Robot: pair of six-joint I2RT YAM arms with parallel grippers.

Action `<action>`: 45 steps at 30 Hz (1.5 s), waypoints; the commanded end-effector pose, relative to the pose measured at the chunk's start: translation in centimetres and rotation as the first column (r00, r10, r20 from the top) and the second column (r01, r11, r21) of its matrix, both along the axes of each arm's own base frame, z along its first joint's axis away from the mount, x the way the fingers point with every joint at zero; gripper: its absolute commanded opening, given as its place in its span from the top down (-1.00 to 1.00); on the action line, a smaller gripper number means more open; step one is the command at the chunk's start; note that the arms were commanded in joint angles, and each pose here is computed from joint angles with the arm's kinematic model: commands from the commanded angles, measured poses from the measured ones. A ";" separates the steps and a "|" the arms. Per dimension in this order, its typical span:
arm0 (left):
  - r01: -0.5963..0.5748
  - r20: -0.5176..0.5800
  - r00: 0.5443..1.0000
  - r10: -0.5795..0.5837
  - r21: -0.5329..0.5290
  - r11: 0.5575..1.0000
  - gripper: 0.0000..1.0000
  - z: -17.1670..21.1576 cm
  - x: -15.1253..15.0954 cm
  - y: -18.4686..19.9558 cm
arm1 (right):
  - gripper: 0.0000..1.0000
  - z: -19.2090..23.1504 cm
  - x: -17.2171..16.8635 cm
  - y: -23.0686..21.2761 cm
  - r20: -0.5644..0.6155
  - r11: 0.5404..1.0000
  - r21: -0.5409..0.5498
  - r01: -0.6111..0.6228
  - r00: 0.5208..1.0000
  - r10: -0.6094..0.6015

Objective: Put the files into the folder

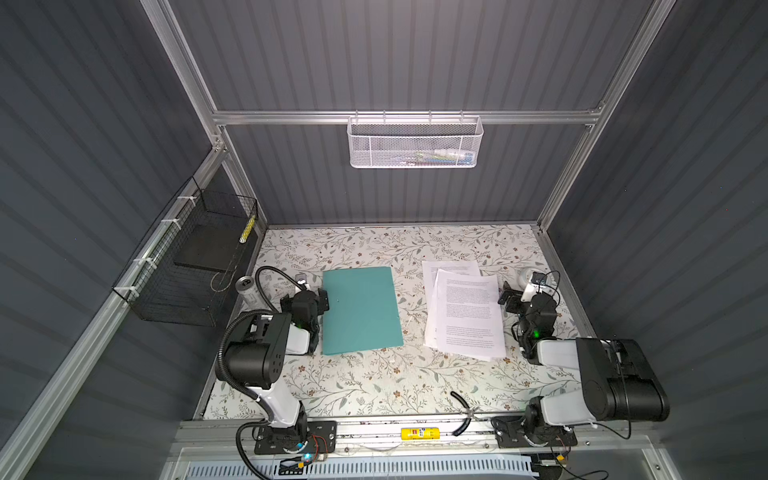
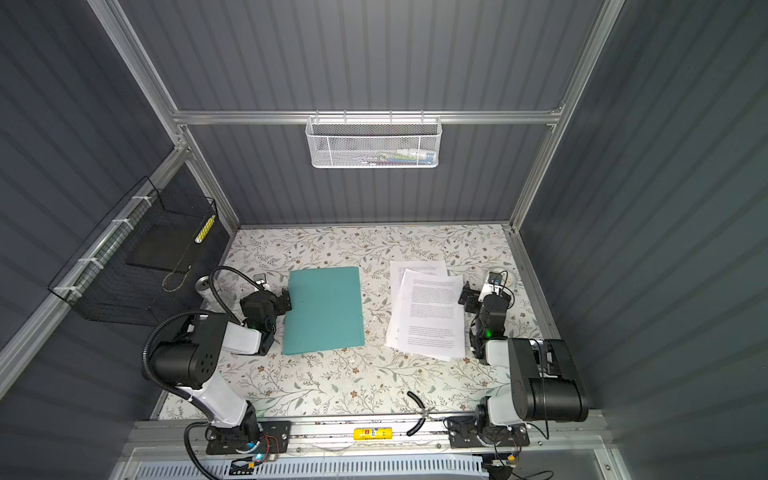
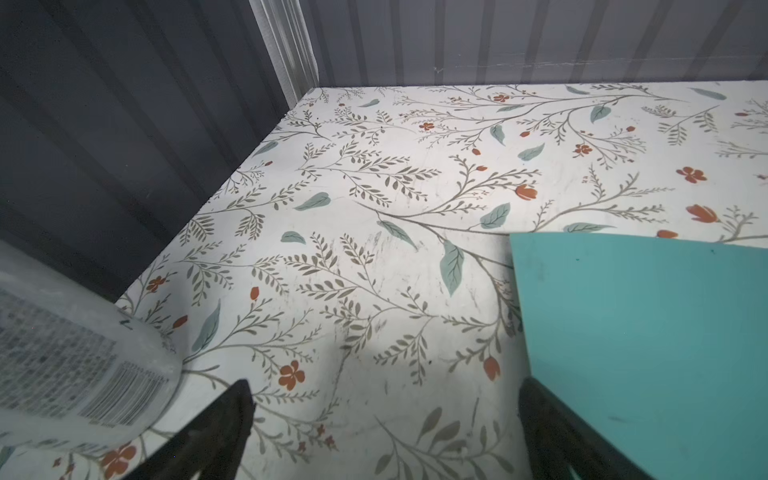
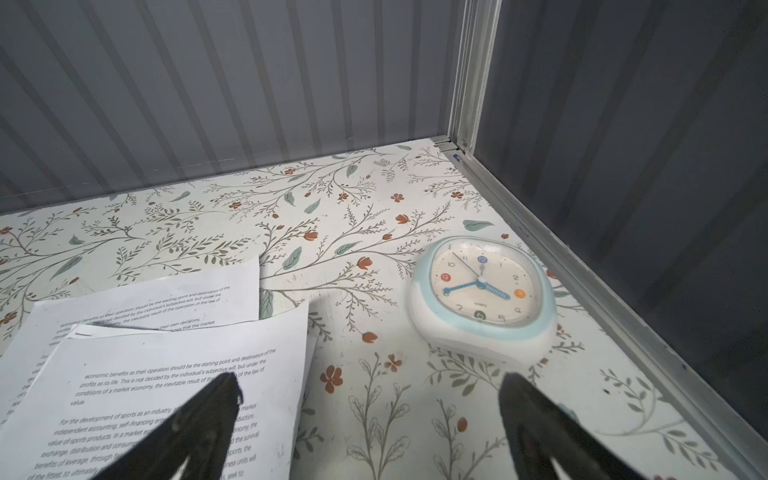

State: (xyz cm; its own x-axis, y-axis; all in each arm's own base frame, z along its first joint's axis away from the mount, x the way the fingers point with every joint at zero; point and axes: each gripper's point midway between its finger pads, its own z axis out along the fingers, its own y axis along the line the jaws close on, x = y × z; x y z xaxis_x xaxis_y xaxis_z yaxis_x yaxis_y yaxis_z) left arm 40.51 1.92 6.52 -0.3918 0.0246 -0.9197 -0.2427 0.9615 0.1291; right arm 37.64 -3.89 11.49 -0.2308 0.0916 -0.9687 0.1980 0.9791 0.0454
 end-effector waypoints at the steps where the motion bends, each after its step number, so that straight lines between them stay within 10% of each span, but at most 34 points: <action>1: -0.014 0.025 1.000 0.014 -0.010 1.000 -0.99 0.5 0.4 0.1 | -0.98 0.7 0.5 -0.1 0.022 1.000 -0.014 0.007 1.000 -0.007; 45: -0.082 0.041 0.996 0.080 0.066 0.994 -0.99 2.9 0.0 0.1 | -0.98 1.6 0.7 -0.4 0.009 0.999 -0.032 0.041 0.999 -0.040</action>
